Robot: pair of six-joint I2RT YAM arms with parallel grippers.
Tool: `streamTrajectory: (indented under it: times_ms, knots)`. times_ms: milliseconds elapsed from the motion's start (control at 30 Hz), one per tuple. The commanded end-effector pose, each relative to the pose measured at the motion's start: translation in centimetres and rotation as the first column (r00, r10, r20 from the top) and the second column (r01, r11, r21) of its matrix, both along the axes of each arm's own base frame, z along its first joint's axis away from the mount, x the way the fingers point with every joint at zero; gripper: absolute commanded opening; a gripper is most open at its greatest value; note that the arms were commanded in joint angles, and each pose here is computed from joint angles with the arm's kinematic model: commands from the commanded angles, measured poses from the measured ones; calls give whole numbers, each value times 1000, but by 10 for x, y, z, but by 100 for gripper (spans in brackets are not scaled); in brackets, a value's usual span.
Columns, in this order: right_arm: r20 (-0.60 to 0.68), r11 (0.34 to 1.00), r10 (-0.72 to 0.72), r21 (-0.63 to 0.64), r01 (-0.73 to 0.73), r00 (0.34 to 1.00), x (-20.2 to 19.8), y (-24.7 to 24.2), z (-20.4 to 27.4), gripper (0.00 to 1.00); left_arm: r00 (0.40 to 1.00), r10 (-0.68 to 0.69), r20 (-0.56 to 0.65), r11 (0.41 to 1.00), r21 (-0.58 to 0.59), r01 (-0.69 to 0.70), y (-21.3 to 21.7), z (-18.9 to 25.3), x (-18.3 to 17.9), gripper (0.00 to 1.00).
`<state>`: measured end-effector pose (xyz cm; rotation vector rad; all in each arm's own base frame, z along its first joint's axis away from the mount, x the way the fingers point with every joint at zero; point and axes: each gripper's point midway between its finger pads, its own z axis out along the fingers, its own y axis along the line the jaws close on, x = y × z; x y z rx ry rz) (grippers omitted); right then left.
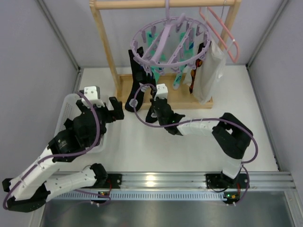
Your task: Remove the socks clipped to the hanger
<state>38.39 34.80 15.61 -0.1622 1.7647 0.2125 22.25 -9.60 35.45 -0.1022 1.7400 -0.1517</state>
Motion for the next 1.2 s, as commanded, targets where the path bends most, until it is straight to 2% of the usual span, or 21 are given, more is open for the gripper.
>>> streamTrajectory:
  times_ms: [0, 33, 167, 233, 333, 467, 833, 1033, 1167]
  knots:
    - [88, 985, 113, 118, -123, 990, -25, 14, 60, 4, 995, -78, 55, 972, -217, 89, -25, 50, -1, 98]
    - [100, 980, 135, 134, -148, 986, -35, 16, 70, 4, 995, -88, 54, 970, -222, 98, -32, 55, 2, 98]
    - [70, 965, 206, 150, -214, 976, -61, 13, 60, 2, 990, -143, 20, 973, -183, 144, -78, 69, 25, 98]
    - [82, 952, 240, 176, -251, 967, -71, 14, 67, 0, 989, -141, 47, 968, -205, 148, -86, 92, 32, 98]
    - [70, 941, 261, 203, -270, 963, -85, 10, 67, 0, 990, -127, 54, 978, -161, 134, -106, 107, 50, 98]
    - [47, 929, 274, 247, -276, 961, -99, 8, 62, 0, 996, -85, 36, 991, -97, 88, -128, 102, 75, 98]
    - [46, 904, 322, 281, -322, 945, -117, 19, 69, 0, 993, -118, -3, 988, -99, 118, -160, 85, 99, 97]
    - [48, 900, 346, 267, -346, 937, -123, 30, 71, 0, 990, -144, -13, 984, -107, 142, -164, 84, 116, 82]
    - [50, 902, 350, 253, -351, 935, -124, 34, 73, 0, 989, -145, -18, 986, -87, 143, -169, 81, 122, 75]
